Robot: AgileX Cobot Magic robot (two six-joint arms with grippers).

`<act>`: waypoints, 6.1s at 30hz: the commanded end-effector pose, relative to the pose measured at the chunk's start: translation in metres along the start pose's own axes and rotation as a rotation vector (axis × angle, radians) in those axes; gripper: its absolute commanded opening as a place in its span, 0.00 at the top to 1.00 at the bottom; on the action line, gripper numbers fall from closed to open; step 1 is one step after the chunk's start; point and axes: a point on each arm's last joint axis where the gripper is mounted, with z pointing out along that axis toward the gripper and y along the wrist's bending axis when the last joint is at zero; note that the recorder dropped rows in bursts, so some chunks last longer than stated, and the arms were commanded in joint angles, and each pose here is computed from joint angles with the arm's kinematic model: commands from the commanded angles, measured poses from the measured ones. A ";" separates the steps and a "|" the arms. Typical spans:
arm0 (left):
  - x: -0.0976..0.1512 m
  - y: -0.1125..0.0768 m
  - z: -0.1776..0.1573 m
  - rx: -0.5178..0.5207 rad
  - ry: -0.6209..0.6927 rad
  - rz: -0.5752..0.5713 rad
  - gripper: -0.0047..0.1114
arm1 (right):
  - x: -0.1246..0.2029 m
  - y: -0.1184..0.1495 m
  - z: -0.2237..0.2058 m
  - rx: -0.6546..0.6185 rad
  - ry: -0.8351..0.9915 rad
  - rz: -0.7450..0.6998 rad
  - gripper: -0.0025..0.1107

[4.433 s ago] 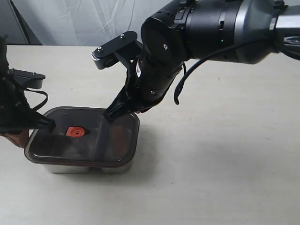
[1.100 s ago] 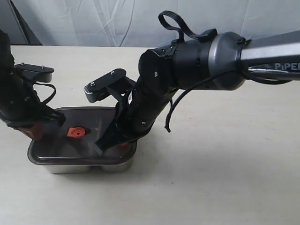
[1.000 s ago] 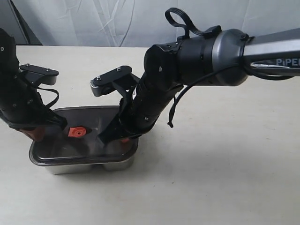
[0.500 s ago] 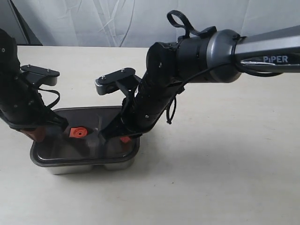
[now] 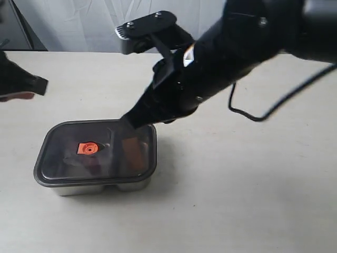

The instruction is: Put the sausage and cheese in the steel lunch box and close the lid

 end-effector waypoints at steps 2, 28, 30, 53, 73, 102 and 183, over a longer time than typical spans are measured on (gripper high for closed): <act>0.039 -0.007 -0.091 0.093 -0.387 -0.072 0.96 | 0.061 0.006 -0.052 0.030 -0.111 0.010 0.98; 0.134 -0.009 -0.121 0.190 -0.523 -0.102 0.96 | 0.120 0.012 -0.096 0.024 -0.365 0.062 0.98; 0.134 -0.009 -0.121 0.190 -0.523 -0.102 0.96 | 0.122 0.012 -0.102 0.027 -0.373 0.058 0.98; 0.134 -0.007 -0.121 0.167 -0.523 -0.088 0.96 | 0.251 -0.024 -0.142 0.731 -0.759 0.242 0.98; 0.134 -0.007 -0.121 0.169 -0.523 -0.089 0.96 | 0.287 -0.031 -0.109 0.752 -0.672 0.348 0.98; 0.134 -0.007 -0.120 0.165 -0.521 -0.087 0.96 | 0.293 -0.034 -0.098 0.747 -0.669 0.355 0.98; 0.204 0.022 -0.012 -0.076 -0.811 -0.129 0.96 | 0.293 -0.034 -0.098 0.740 -0.669 0.363 0.98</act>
